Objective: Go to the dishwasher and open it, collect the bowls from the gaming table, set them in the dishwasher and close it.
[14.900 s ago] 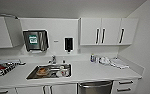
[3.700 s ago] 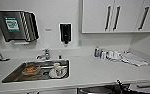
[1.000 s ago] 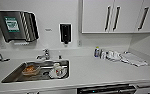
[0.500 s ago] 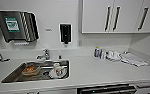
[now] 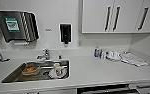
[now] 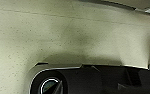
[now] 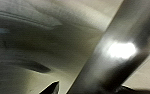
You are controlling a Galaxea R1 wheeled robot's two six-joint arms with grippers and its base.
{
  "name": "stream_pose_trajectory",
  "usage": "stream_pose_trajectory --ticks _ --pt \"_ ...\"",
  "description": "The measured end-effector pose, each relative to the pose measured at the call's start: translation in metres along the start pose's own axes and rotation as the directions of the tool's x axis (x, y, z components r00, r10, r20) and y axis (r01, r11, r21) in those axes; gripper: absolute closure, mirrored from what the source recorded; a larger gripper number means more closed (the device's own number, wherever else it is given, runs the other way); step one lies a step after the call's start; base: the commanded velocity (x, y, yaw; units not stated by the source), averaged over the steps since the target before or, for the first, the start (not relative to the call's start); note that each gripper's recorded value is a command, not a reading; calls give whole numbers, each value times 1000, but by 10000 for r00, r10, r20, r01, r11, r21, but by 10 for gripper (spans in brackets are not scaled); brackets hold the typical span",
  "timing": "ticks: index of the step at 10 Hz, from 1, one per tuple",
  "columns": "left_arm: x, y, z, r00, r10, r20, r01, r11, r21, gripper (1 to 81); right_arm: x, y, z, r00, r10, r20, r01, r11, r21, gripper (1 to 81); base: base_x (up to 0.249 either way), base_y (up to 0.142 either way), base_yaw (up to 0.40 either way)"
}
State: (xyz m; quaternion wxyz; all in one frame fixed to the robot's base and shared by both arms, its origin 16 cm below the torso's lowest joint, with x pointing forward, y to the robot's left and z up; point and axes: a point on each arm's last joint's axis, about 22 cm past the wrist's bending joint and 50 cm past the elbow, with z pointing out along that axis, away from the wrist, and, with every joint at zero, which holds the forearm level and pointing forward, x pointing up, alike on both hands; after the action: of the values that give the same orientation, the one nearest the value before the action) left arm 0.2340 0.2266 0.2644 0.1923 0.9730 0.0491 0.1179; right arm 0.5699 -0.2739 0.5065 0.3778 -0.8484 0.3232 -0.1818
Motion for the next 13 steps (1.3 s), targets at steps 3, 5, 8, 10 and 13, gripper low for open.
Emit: stream_pose_trajectory --ticks 3,5,8,10,13 --pt "0 0 0 10000 3 -15 -3 10000 -1 10 -33 40 -14 9990 -56 439 75 9991 -423 10 0 0 0" --pt "0 0 0 10000 53 -10 -53 10000 -6 10 -49 59 -20 9980 -78 620 119 9978 -649 10 0 0 0" --pt "0 5 1 10000 63 1 -63 10000 -75 10 -67 79 -25 9965 -43 834 118 9959 -896 10 0 0 0" --pt "0 6 2 10000 63 -25 -63 9999 -96 10 -75 89 -27 9955 -27 952 127 9944 -1052 10 0 0 0" --pt "1 6 2 10000 66 -35 -67 9999 -98 10 -86 103 -30 9926 50 1214 117 9905 -1367 10 0 0 0"
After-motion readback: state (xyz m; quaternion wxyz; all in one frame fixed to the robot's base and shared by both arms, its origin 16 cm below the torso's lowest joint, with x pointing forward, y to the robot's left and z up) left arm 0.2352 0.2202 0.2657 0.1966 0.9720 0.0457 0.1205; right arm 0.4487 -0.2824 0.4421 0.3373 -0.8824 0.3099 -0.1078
